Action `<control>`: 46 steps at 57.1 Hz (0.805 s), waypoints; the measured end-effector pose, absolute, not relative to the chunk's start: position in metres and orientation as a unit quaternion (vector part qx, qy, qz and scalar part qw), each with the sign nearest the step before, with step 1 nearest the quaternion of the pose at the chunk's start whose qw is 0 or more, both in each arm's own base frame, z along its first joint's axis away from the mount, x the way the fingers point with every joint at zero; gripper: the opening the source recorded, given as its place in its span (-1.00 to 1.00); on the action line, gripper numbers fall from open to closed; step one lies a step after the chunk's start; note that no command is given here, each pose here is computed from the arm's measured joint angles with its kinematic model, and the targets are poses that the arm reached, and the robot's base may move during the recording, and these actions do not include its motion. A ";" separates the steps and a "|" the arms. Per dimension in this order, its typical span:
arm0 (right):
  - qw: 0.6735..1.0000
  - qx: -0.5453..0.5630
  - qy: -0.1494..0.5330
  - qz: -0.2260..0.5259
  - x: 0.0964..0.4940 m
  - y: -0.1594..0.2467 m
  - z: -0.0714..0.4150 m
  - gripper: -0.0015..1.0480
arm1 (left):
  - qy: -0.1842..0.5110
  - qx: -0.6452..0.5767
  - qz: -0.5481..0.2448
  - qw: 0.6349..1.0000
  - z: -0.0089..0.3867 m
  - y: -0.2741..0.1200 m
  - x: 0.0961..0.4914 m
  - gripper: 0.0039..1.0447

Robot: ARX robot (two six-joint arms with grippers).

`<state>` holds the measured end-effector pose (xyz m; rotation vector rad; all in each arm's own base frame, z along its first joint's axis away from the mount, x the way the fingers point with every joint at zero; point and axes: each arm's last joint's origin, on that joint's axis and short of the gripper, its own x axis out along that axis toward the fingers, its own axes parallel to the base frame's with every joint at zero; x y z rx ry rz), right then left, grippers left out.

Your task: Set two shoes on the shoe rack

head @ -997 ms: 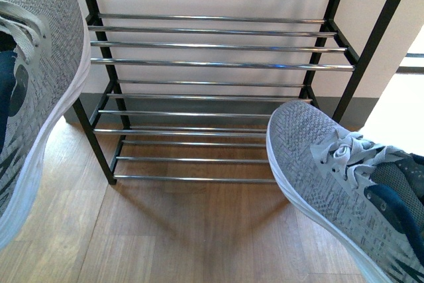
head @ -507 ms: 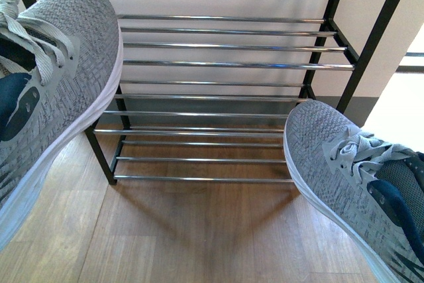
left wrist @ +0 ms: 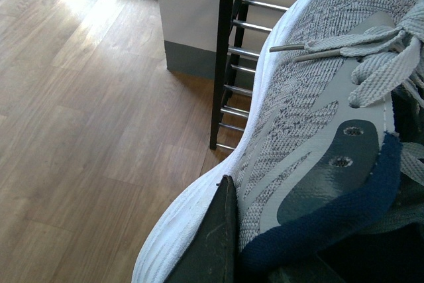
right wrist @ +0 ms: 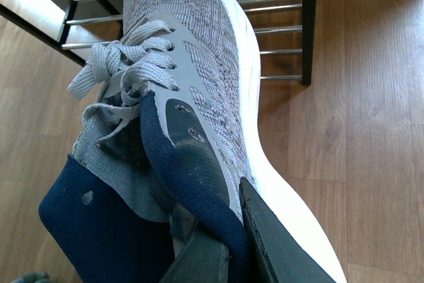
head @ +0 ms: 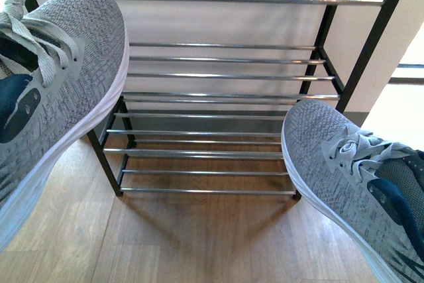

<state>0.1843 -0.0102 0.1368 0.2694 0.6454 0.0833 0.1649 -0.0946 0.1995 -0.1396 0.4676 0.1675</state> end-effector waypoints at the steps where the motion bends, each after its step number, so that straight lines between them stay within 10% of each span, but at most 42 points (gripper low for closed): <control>1: 0.939 0.132 0.316 0.041 0.184 -0.010 0.137 -0.98 | 0.231 -0.069 0.083 0.967 0.200 -0.095 0.165 -0.98; 33: 0.941 0.127 0.311 0.037 0.185 -0.010 0.136 -0.98 | 0.231 -0.069 0.083 0.967 0.200 -0.095 0.165 -0.98; 46: 0.989 0.090 0.113 -0.008 0.187 -0.006 0.152 -0.98 | 0.231 -0.069 0.083 0.967 0.200 -0.095 0.165 -0.98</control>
